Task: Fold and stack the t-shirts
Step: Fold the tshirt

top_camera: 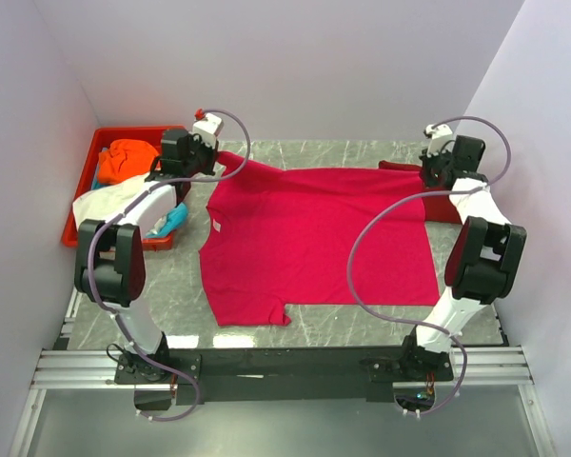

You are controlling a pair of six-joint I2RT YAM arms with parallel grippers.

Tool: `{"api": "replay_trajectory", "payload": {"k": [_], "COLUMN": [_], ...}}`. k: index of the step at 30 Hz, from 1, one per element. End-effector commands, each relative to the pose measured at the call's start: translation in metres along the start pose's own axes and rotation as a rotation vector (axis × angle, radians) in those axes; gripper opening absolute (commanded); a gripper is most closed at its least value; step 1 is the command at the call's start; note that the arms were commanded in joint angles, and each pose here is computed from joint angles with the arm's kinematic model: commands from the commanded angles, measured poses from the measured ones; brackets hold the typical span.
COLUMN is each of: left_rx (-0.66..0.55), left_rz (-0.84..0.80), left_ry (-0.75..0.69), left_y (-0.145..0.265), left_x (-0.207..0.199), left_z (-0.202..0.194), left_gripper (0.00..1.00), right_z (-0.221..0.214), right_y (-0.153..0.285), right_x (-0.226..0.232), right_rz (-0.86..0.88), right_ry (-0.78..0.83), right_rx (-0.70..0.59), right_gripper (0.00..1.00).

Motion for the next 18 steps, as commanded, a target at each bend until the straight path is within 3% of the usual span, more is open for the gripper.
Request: {"api": "replay_trajectory", "payload": {"k": [1,18], "left_rx": [-0.082,-0.075], "left_rz": [0.021,0.01], "left_ry": [-0.013,0.017], "left_y": [0.015,0.029], "left_x": [0.005,-0.002], "left_z": [0.032,0.026], "left_gripper": [0.0,0.0], "right_z": [0.024,0.002], "right_y": [0.023,0.022], "right_x": [-0.017,-0.023], "right_rz": [-0.055,-0.033], "right_ry": [0.014,-0.018], "right_rx": [-0.109,-0.088], "right_gripper": [0.0,0.0]}}
Point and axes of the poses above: each gripper's point midway between its finger pads, its own y axis back along the fingers, its own x axis along the line the jaws close on, z = x × y, the point moved 4 cm from there along y, back along the fingers, and after that the axes turned 2 degrees about -y, right-handed, at the moved point
